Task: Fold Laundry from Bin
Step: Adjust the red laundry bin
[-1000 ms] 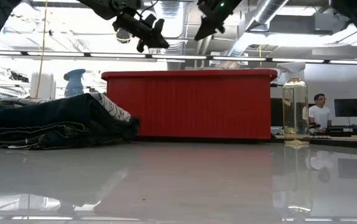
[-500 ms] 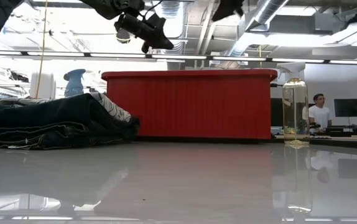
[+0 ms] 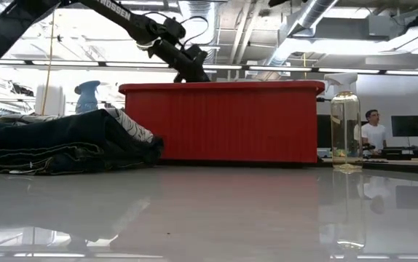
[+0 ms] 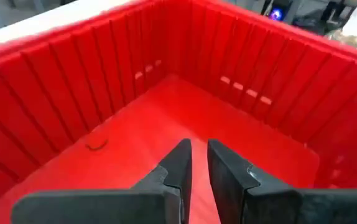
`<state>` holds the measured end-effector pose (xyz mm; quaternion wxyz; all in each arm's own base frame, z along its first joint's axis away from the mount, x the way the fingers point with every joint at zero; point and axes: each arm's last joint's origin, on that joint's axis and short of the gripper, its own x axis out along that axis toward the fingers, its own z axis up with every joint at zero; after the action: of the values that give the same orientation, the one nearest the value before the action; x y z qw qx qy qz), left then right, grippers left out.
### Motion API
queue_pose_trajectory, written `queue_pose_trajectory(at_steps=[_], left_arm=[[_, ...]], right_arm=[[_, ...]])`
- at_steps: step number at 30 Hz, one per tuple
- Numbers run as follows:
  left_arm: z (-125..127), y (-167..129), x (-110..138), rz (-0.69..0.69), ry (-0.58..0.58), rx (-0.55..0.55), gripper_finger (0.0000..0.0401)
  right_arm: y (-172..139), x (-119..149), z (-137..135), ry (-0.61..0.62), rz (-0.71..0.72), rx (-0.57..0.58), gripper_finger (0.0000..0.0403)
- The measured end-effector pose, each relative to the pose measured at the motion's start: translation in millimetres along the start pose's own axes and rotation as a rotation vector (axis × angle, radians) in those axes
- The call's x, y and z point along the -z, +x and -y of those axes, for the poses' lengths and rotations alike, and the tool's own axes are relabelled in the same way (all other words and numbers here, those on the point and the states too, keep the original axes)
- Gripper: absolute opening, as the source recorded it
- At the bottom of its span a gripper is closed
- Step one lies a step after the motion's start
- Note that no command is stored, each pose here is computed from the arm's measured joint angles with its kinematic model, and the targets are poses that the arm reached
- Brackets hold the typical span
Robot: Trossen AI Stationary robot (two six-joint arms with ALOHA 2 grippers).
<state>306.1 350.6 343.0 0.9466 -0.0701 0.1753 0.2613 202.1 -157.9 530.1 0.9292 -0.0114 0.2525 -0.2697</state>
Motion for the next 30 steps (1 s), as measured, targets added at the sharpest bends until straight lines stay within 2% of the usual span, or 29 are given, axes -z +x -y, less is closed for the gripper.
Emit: queue_pose_trajectory(at_steps=[8,14,18,23,27,30], left_arm=[[24,8,15,-0.153,0.012,0.051,0.0041],[42,11,23,-0.262,0.113,-0.019,0.0041],[51,13,22,-0.273,0.166,-0.087,0.0041],[54,13,25,-0.293,0.079,-0.046,0.0041],[58,11,32,-0.373,0.042,-0.040,0.0036],[64,9,38,-0.434,-0.011,0.009,0.0026]], right_arm=[[-45,1,-3,0.038,0.084,0.018,0.0029],[-66,2,-4,0.038,0.136,0.036,0.0029],[-71,2,-4,0.041,0.149,0.037,0.0029],[-73,4,-5,0.021,0.134,0.035,0.0029],[-73,4,-5,0.002,0.132,0.036,0.0029],[-73,4,-5,-0.026,0.131,0.038,0.0029]])
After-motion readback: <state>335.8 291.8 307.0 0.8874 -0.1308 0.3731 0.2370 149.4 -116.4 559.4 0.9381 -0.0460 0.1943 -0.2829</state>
